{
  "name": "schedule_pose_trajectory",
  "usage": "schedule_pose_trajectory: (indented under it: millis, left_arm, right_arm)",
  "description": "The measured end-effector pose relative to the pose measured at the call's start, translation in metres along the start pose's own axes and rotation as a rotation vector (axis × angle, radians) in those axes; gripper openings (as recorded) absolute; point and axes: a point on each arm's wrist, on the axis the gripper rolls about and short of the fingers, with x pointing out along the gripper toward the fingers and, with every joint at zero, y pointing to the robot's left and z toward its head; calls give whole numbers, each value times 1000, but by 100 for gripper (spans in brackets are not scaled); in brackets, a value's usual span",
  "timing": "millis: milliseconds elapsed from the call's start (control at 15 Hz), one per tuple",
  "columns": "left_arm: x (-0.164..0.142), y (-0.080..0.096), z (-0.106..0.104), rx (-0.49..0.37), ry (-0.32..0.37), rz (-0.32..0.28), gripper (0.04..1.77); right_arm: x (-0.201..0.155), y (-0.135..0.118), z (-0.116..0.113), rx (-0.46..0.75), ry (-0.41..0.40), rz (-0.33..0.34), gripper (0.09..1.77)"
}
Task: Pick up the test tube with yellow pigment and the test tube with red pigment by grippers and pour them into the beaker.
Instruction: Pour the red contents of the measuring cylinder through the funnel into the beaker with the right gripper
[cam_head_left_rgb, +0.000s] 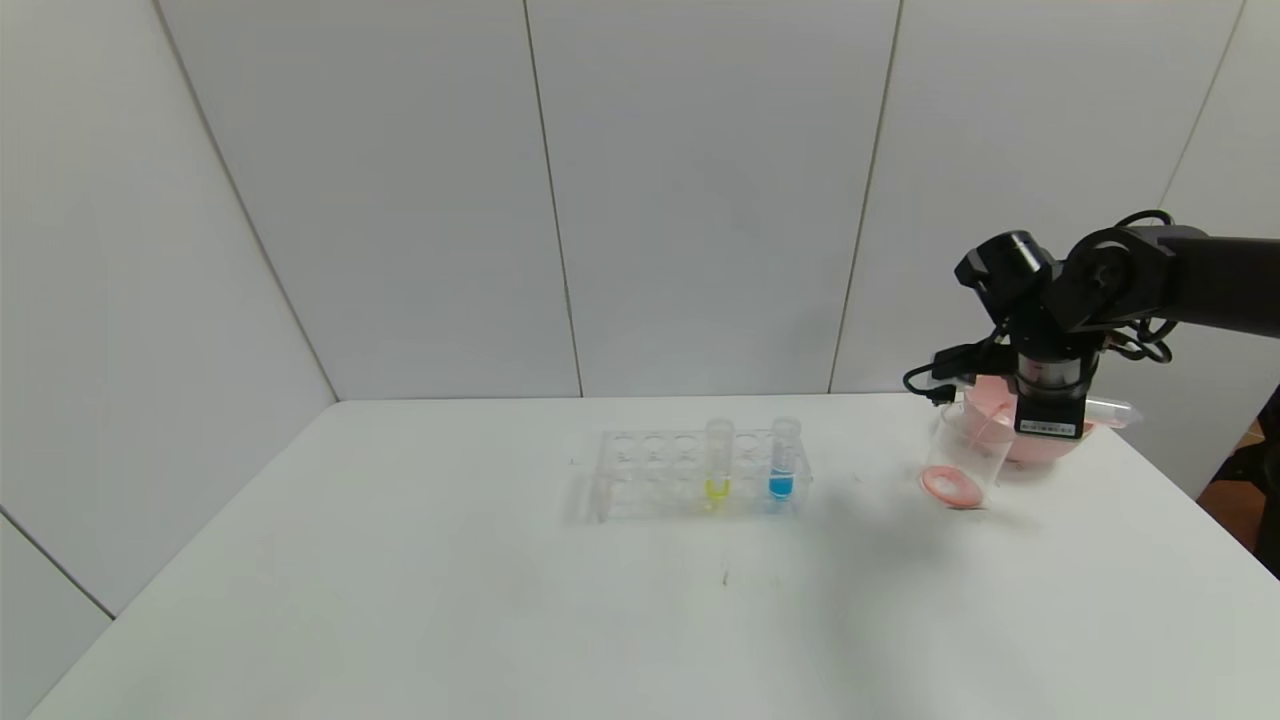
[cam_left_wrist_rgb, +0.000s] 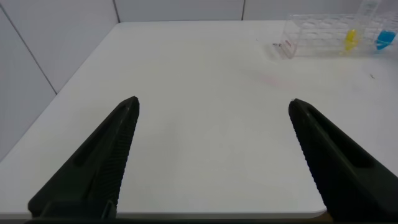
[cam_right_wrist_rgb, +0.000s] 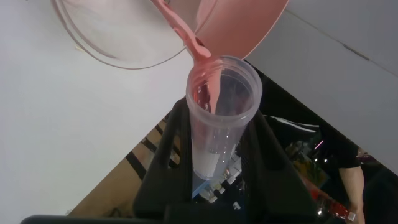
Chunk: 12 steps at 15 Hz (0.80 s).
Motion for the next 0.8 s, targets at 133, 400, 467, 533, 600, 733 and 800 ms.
schedule_pose_trajectory:
  millis: [133, 400, 467, 533, 600, 733, 800]
  left_arm:
    - [0, 0, 0, 0, 0, 0, 172]
    - [0, 0, 0, 0, 0, 0, 172]
    - [0, 0, 0, 0, 0, 0, 172]
    - [0, 0, 0, 0, 0, 0, 172]
    - [0, 0, 0, 0, 0, 0, 172]
    - [0, 0, 0, 0, 0, 0, 172]
    - [0, 0, 0, 0, 0, 0, 172]
  right_arm:
    - [0, 0, 1, -9, -2, -4, 51]
    - [-1, -3, 2, -23, 5, -34, 51]
    - [-1, -3, 2, -24, 2, -36, 51]
    - [-2, -3, 3, -24, 0, -39, 51]
    - [-2, -3, 4, -27, -2, -42, 51]
    - [-4, -3, 5, -37, 25, -67, 51]
    - [-4, -4, 6, -50, 36, -80, 51]
